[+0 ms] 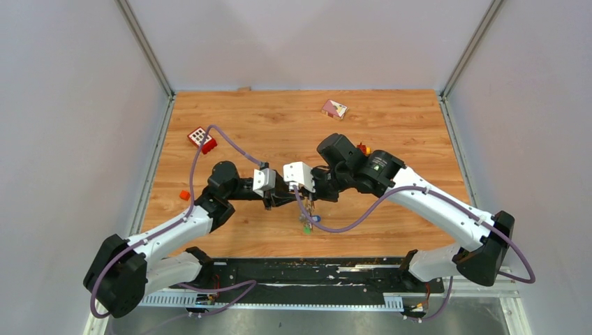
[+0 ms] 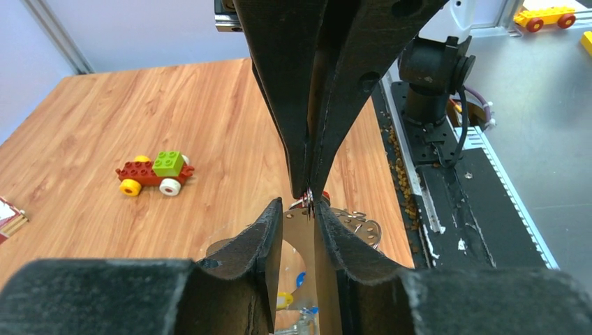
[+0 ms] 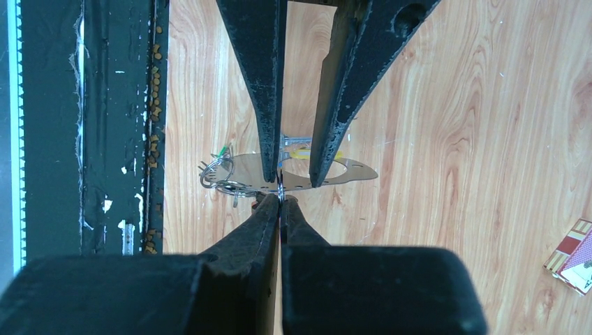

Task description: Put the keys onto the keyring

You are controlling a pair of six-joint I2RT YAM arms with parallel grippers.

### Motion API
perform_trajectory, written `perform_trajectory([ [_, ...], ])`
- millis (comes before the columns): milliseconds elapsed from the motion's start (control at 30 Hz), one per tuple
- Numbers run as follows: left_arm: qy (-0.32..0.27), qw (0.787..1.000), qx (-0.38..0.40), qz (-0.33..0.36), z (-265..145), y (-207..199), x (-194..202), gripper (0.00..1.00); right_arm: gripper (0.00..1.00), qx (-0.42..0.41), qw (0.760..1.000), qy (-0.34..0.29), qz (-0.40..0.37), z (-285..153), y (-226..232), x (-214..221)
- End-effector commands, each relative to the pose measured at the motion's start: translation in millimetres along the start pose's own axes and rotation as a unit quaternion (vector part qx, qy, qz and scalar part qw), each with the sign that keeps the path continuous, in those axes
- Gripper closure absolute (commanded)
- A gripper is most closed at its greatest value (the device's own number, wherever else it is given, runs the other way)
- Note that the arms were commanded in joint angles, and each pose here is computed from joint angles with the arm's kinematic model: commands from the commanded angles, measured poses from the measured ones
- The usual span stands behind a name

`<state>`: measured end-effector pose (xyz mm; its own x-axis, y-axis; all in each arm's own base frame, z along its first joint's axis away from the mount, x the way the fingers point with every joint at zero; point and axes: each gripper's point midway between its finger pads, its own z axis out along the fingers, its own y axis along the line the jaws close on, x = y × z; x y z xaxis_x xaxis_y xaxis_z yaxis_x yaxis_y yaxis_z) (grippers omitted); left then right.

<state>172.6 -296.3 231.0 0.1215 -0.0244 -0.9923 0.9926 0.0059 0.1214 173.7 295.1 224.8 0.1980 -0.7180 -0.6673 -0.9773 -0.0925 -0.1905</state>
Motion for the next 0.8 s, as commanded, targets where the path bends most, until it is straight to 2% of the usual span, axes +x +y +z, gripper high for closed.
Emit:
perform_trajectory([
  [0,-0.022,0.999,0.013,0.023,3.4,-1.9,-16.8,0.70,1.00,0.015,0.999,-0.043,-0.012,-7.8,-6.6,-28.0],
  [200,-0.023,0.999,0.022,0.022,4.5,-5.6,-16.4,0.76,1.00,0.015,0.999,-0.048,-0.011,-6.0,-7.5,-30.6],
  [600,-0.017,0.999,0.026,0.019,4.9,-6.8,-11.1,0.77,1.00,0.019,0.998,-0.054,-0.013,-7.3,-8.4,-32.5],
  [767,-0.016,0.999,0.027,0.018,5.1,-7.2,-11.3,0.87,1.00,0.020,0.998,-0.054,-0.013,-6.8,-8.1,-31.7],
])
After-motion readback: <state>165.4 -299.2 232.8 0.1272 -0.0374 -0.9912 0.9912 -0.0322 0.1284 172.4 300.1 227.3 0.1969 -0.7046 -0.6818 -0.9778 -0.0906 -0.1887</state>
